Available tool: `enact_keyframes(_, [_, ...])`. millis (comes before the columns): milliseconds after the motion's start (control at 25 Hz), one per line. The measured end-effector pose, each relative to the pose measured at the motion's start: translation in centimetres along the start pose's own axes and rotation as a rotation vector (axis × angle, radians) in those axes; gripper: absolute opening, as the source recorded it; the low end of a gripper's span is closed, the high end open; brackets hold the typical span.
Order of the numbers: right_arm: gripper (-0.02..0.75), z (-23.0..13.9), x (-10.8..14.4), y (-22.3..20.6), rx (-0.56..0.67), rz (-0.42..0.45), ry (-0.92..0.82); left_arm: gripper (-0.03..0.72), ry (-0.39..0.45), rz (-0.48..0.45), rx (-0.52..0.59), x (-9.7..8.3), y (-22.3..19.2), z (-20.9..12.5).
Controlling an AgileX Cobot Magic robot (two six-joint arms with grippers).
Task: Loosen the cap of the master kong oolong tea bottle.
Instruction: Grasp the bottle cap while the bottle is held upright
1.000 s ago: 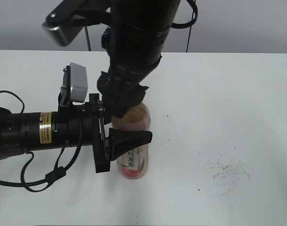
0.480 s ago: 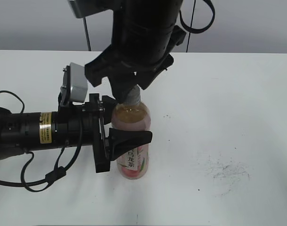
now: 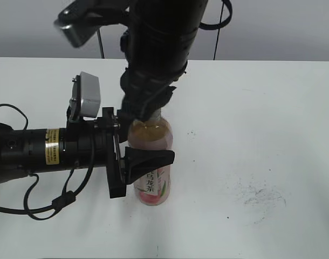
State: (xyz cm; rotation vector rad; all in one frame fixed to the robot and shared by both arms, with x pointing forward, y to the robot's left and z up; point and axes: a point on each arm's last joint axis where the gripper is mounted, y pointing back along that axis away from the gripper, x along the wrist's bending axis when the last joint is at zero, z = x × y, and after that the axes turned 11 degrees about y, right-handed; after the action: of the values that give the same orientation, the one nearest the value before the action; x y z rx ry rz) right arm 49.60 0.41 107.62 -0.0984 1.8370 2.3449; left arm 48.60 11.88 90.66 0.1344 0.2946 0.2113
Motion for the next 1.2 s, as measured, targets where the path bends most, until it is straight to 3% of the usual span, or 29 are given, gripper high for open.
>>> enact_keyframes(440, [0.274,0.08,0.18,0.03,-0.019,0.013,1.160,0.447,0.000,0.000,0.000,0.00,0.00,0.00])
enact_keyframes(800, [0.274,0.18,0.39,0.02,-0.014,0.011,1.940,0.447,0.002,0.004,0.000,0.03,0.00,0.00])
enact_keyframes(1000, [0.274,0.23,0.48,0.07,-0.007,0.010,2.180,0.447,0.004,0.004,0.000,0.03,0.00,0.00])
enact_keyframes(1200, [0.274,0.20,0.59,0.31,-0.006,0.006,2.229,0.447,0.002,-0.001,0.000,-0.01,0.00,0.00])
